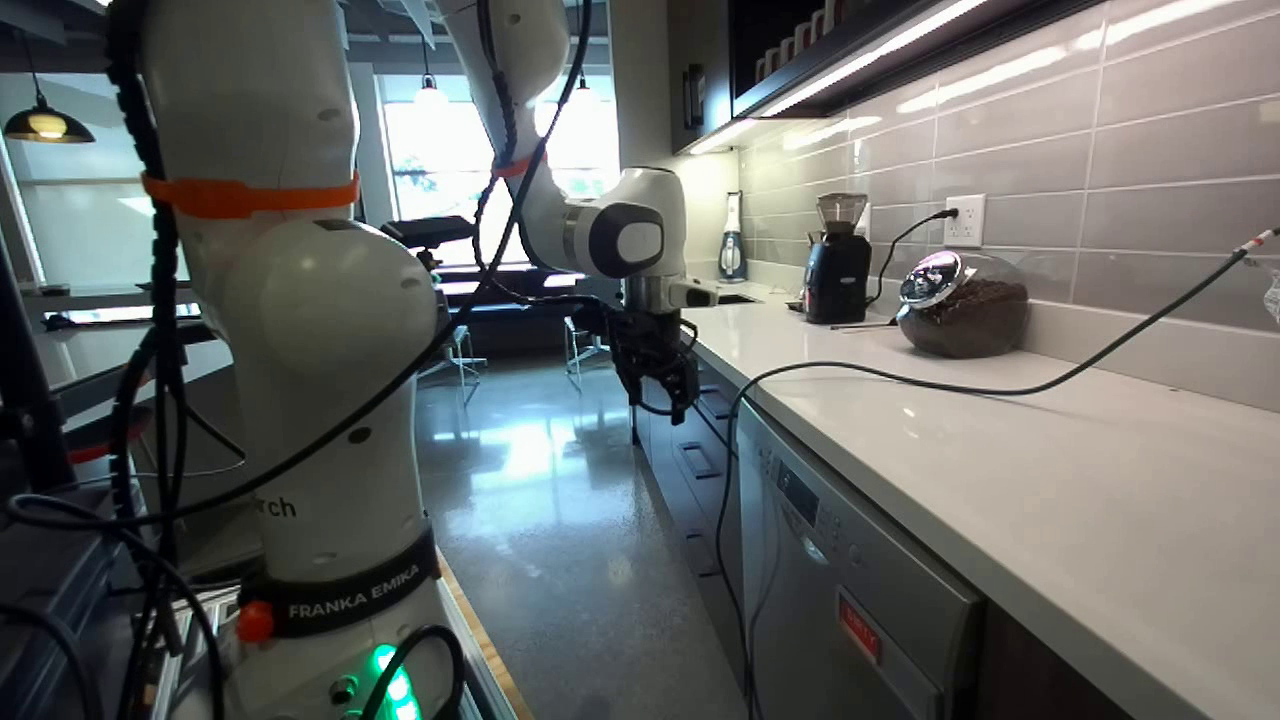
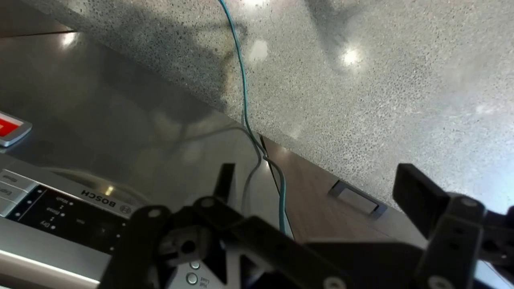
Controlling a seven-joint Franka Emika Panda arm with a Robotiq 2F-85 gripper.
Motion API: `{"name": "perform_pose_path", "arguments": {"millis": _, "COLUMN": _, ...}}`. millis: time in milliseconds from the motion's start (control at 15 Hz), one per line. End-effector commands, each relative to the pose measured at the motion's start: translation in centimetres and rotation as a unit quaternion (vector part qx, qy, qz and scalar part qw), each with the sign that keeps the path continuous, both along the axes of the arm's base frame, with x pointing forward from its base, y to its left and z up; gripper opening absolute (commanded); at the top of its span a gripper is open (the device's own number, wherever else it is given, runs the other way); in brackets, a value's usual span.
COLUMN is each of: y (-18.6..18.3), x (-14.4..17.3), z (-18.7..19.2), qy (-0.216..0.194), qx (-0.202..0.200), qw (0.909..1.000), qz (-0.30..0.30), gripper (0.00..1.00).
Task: Press the middle button on the left side of the dish washing machine
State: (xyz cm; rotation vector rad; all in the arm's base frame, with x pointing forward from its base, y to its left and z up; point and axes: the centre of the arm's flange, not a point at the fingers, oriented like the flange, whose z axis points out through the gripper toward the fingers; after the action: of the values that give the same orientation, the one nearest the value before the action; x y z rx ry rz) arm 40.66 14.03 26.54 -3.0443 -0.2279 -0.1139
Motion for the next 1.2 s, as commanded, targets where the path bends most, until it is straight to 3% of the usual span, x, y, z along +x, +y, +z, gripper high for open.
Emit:
{"name": "perform_pose_path", "arguments": {"millis": 0, "y": 1.0, "x": 1.1, "z": -2.8, "qy": -0.024, "qx": 0.0, "qw": 0.9997, "qz": -0.004, "gripper": 1.0}}
{"name": "perform_pose_path", "arguments": {"millis": 333, "y": 1.1, "x": 1.1, "z": -5.4, "qy": -0.052, "qx": -0.015, "qw": 0.9984, "qz": -0.016, "gripper": 1.0}}
{"name": "perform_pose_path", "arguments": {"millis": 1133, "y": -1.0, "x": 4.5, "z": -7.5, "qy": -0.119, "qx": 0.005, "qw": 0.9896, "qz": -0.082, "gripper": 1.0}}
